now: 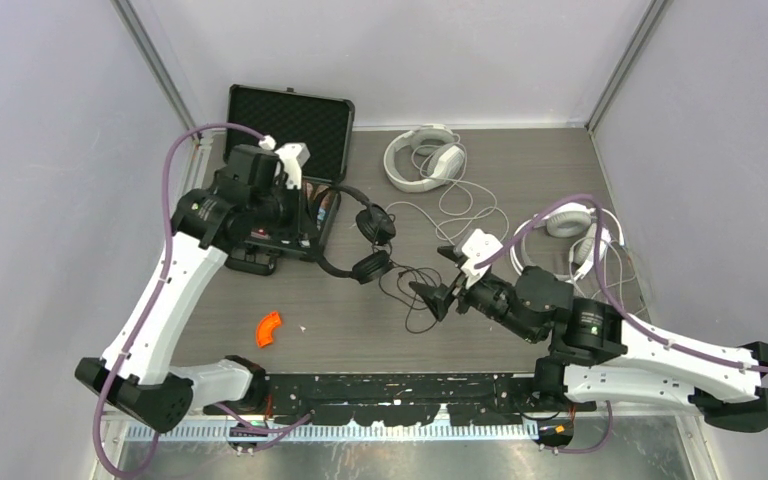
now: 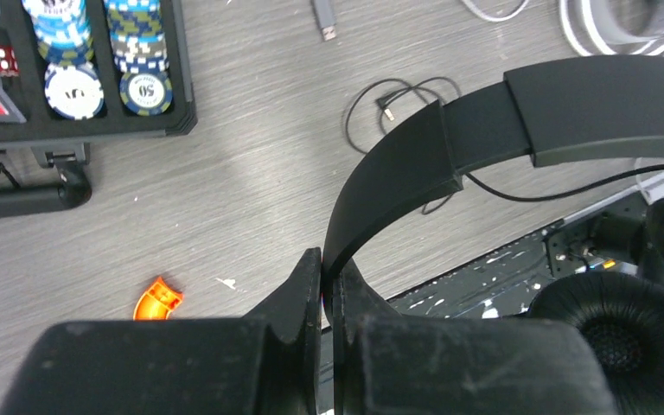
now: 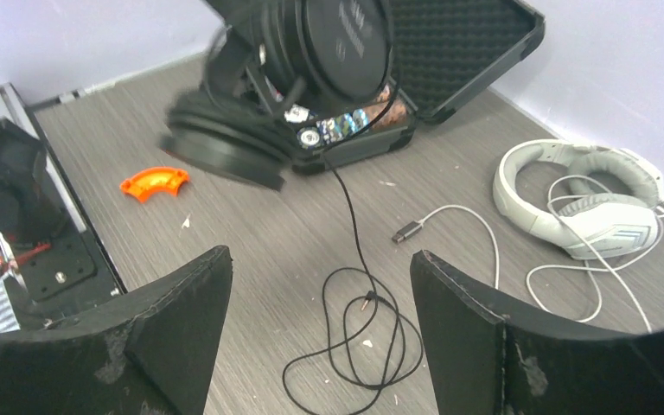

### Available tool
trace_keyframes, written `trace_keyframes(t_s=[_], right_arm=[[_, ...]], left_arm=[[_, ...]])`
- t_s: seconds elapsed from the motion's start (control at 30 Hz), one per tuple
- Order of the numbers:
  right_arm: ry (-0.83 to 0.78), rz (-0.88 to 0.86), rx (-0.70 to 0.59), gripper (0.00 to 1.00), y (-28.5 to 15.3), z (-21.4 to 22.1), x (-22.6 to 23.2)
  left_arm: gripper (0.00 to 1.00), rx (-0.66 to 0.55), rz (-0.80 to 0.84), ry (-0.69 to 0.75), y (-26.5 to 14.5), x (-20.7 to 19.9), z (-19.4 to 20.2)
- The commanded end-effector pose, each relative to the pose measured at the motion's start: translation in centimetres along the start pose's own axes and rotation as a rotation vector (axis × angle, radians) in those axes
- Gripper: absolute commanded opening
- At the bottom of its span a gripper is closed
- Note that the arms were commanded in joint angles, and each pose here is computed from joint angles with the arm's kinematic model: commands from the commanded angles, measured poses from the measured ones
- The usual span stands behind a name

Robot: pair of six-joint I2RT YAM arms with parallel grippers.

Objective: Wrap the headphones
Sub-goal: Wrap the headphones cable around the headphones.

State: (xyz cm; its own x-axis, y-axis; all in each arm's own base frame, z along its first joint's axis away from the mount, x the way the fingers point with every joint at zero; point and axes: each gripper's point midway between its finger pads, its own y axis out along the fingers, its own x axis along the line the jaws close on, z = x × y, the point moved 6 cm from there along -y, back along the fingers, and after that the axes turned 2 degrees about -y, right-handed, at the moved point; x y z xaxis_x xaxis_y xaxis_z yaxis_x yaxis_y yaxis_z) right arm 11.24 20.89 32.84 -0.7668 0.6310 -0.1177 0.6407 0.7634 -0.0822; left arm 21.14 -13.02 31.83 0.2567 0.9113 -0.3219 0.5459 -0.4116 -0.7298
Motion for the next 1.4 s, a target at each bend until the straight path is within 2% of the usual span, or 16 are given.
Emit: trace_keyframes(t_s=[0.0,0.23,0.63,0.97,1.0,1.03,1.13,1.2,1.23,1.37], right_arm=[[-0.008,-0.026,-0.085,0.80,1.0,-0.3,0.0],[0.063,-0.083,-0.151,0.81,3.1,-0.7,-2.2],[0.137,-0.311,-0.184,0.81,7.0,0.5,0.9],[0.180,-0.327,-0.198,0.78,10.6,1.6,1.7],[0.184,-0.319,-0.204,0.74,10.8,1.7,1.7],[0.190,-0.304,-0.204,0.66,11.1,1.9,1.5],[0.209,-0.195,-0.201,0.27,11.3,2.6,0.4],[0.221,-0.079,-0.218,0.06,10.6,3.3,-0.9],[0.229,-0.011,-0.231,0.01,10.1,3.5,-1.8],[0.267,0.170,-0.265,0.00,7.6,5.2,-4.0]], left_arm=[[0.00,-0.113,0.149,0.050,-4.4,-2.1,-1.5],[0.00,-0.146,0.242,0.093,-7.0,-3.3,-1.2],[0.00,-0.153,0.349,0.105,-8.3,-4.4,-0.6],[0.00,-0.138,0.406,0.097,-8.1,-5.1,-0.5],[0.00,-0.138,0.406,0.099,-8.2,-5.0,-0.5],[0.00,-0.140,0.406,0.101,-8.2,-5.0,-0.5],[0.00,-0.136,0.403,0.102,-8.5,-5.0,-0.4],[0.00,-0.135,0.390,0.099,-8.7,-4.9,-0.3],[0.00,-0.136,0.376,0.095,-8.8,-4.8,-0.3],[0.00,-0.160,0.294,0.078,-9.1,-4.1,-0.7]])
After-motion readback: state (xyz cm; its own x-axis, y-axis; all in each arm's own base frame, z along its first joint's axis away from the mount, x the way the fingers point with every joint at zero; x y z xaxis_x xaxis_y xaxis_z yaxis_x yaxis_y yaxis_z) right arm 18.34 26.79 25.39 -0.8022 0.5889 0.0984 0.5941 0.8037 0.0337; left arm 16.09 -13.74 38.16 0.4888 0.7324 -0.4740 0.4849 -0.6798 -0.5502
